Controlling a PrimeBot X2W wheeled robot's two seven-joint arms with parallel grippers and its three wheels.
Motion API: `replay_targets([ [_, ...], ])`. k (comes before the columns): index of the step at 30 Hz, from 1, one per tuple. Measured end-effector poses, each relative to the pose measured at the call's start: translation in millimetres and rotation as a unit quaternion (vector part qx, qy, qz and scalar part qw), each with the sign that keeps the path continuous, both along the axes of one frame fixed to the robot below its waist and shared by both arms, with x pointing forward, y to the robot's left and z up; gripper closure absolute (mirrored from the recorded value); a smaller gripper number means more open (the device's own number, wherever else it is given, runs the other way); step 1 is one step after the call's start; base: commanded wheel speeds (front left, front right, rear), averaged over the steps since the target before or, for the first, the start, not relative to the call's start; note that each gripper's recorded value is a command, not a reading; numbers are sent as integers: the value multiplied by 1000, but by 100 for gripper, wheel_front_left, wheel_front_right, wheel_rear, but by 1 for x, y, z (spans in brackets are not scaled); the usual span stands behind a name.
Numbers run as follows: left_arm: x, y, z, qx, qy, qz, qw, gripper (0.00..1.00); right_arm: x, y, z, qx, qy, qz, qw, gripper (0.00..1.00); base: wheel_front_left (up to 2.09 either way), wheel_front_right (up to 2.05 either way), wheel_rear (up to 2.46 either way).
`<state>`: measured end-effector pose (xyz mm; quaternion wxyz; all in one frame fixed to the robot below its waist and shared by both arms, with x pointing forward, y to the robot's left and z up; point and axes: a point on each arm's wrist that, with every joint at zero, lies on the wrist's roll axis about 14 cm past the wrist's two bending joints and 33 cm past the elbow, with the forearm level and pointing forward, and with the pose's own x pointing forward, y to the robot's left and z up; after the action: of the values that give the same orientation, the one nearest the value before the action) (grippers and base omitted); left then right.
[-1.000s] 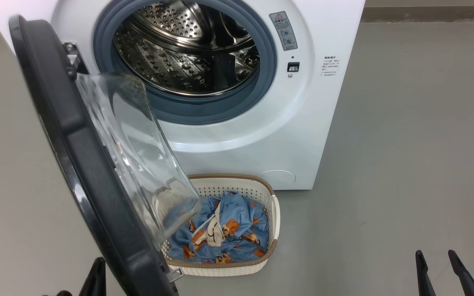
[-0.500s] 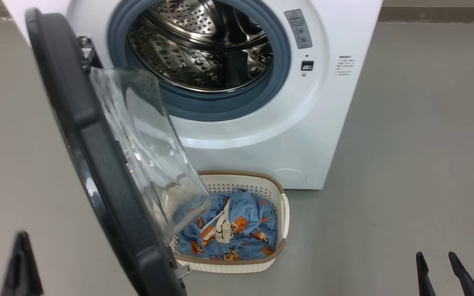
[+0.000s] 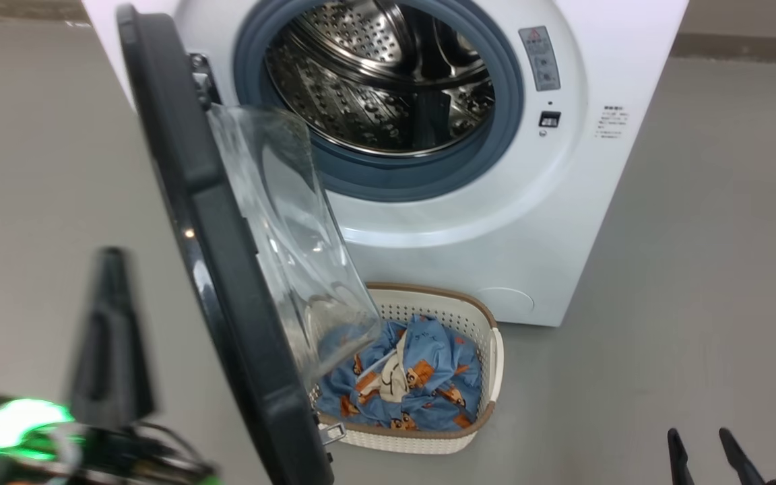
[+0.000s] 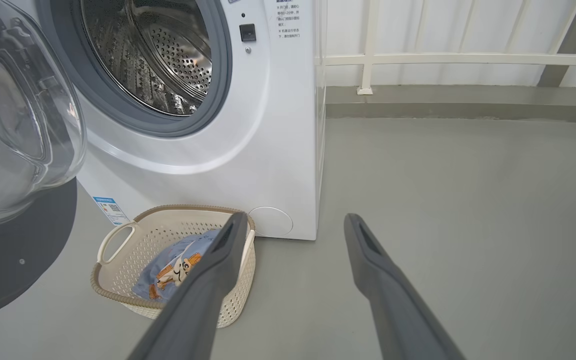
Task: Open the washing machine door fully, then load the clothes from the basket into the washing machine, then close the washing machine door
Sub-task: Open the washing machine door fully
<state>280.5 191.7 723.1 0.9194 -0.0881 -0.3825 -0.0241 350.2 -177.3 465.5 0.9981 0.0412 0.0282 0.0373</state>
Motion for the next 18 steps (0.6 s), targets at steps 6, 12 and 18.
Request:
replay_targets([
  [6, -17, -68, 14, 14, 16, -134, 991, 100, -4, 9, -5, 17, 10, 12, 1000, 0, 0, 0, 0],
  [12, -5, -101, -42, -6, 144, -217, 965, 100, -3, 12, -8, 22, 15, 15, 1000, 0, 0, 0, 0],
  [18, 6, -113, -115, -35, 284, -247, 926, 100, -3, 13, -12, 25, 20, 15, 999, 0, 0, 0, 0],
])
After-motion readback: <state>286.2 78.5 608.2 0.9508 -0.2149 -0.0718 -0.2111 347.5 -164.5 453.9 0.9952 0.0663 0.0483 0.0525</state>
